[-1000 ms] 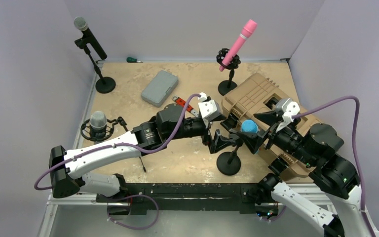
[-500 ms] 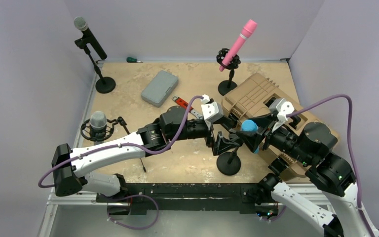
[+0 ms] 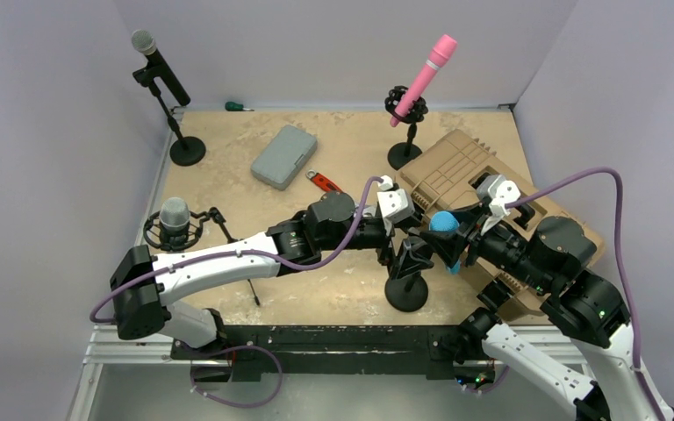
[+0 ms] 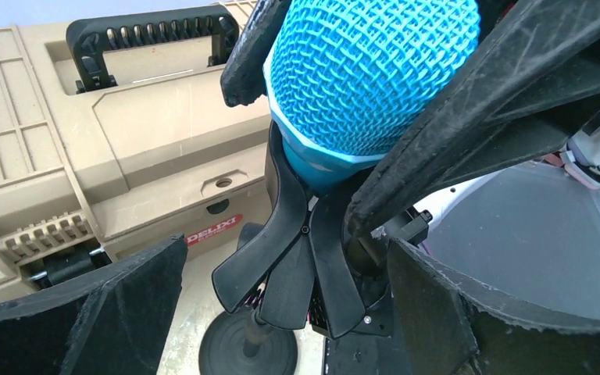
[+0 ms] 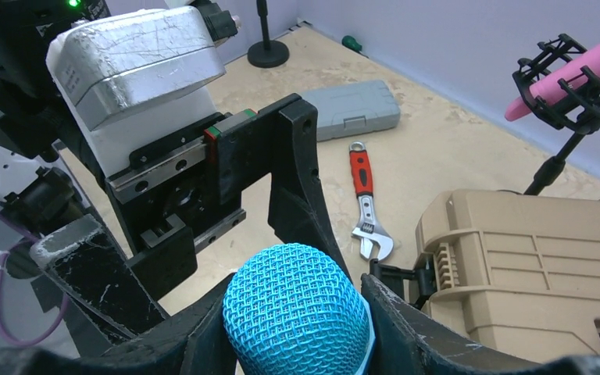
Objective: Remove the microphone from the stand
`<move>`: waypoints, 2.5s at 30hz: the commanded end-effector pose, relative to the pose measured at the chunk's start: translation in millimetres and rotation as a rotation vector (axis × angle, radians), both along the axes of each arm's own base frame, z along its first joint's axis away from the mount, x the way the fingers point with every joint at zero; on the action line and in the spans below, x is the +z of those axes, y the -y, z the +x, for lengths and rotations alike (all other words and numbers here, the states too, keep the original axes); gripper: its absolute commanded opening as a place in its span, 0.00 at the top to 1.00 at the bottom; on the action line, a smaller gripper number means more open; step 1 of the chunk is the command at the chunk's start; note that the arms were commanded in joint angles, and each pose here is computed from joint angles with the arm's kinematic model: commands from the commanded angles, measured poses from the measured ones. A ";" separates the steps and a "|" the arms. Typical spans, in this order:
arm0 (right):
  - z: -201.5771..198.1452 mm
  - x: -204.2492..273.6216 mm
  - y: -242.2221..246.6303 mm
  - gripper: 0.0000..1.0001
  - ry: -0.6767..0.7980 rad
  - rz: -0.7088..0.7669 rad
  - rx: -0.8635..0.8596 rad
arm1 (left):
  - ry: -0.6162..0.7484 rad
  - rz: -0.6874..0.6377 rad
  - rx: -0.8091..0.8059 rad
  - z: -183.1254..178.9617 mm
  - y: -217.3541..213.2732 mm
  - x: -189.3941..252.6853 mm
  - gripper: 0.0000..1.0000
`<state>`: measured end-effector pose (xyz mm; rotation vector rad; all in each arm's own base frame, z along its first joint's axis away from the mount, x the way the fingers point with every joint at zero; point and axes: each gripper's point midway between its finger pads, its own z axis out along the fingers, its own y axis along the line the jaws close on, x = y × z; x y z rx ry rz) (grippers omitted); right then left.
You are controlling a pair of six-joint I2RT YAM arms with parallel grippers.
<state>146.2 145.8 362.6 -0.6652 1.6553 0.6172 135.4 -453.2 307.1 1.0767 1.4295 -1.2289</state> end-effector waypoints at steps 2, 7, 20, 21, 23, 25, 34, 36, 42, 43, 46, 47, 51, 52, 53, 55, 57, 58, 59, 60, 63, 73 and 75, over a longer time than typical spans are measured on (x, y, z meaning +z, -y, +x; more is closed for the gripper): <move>2.2 5.8 -6.6 0.65 0.017 0.017 0.023 | 0.031 -0.089 -0.035 -5.5 6.0 28.5 0.09; 3.4 5.7 -6.9 0.68 0.021 0.013 0.022 | 0.032 -0.077 -0.058 -9.3 6.6 25.6 0.23; 9.2 11.3 -10.3 0.90 0.022 0.011 0.018 | 0.042 0.027 -0.030 -0.9 7.1 11.5 1.00; 9.9 12.5 -10.9 0.92 0.024 0.012 0.019 | 0.039 0.029 -0.030 -1.1 7.1 10.4 1.00; 10.8 17.7 -12.1 0.97 0.033 0.020 0.021 | 0.040 0.029 -0.027 -1.0 6.0 10.3 1.00; 10.4 29.3 -12.2 1.00 0.058 0.043 0.021 | 0.043 0.029 -0.021 -0.5 4.6 10.2 1.00; -5.1 126.5 12.6 1.00 0.298 0.256 -0.044 | 0.045 0.036 -0.027 -1.9 3.1 8.5 1.00; -9.7 144.9 23.0 1.00 0.344 0.291 -0.075 | 0.045 0.037 -0.032 -2.7 2.8 8.5 1.00; -29.8 195.0 58.5 1.00 0.461 0.440 -0.167 | 0.043 0.046 -0.029 -2.5 1.3 6.0 1.00; -34.2 201.6 65.0 1.00 0.478 0.471 -0.181 | 0.042 0.047 -0.027 -2.4 1.5 5.5 1.00; -47.8 218.6 82.5 1.00 0.527 0.551 -0.211 | 0.043 0.048 -0.031 -2.7 1.9 4.9 1.00; -51.4 222.9 86.4 1.00 0.541 0.569 -0.216 | 0.043 0.049 -0.032 -3.0 1.8 4.4 1.00; -56.0 231.7 96.6 1.00 0.561 0.600 -0.244 | 0.047 0.053 -0.031 -2.4 1.8 2.5 1.00; -56.3 232.8 96.6 1.00 0.565 0.603 -0.243 | 0.047 0.056 -0.031 -2.4 1.5 1.2 1.00; -56.0 233.2 95.3 1.00 0.566 0.603 -0.238 | 0.049 0.057 -0.032 -2.7 0.9 0.9 1.00; -53.3 234.2 89.4 1.00 0.567 0.591 -0.221 | 0.051 0.057 -0.035 -3.2 0.8 0.1 1.00; -49.6 235.2 82.9 1.00 0.561 0.579 -0.205 | 0.053 0.062 -0.039 -3.8 0.5 -1.7 1.00; -48.1 236.7 80.9 1.00 0.560 0.578 -0.201 | 0.053 0.064 -0.041 -4.3 0.4 -2.7 1.00; -46.7 237.7 78.5 1.00 0.559 0.575 -0.195 | 0.053 0.065 -0.041 -4.1 0.2 -3.6 1.00; -45.5 238.2 76.8 1.00 0.560 0.573 -0.192 | 0.053 0.064 -0.041 -4.5 -0.7 -3.0 1.00; -43.4 236.7 73.3 1.00 0.558 0.567 -0.183 | 0.037 0.072 -0.027 -4.2 -4.1 -0.8 0.78; -38.3 229.3 56.7 1.00 0.518 0.595 -0.126 | 0.085 0.032 0.034 -2.2 -27.2 50.2 0.02; -36.0 228.1 53.8 1.00 0.502 0.611 -0.121 | 0.123 -0.001 0.073 0.2 -40.6 73.3 0.00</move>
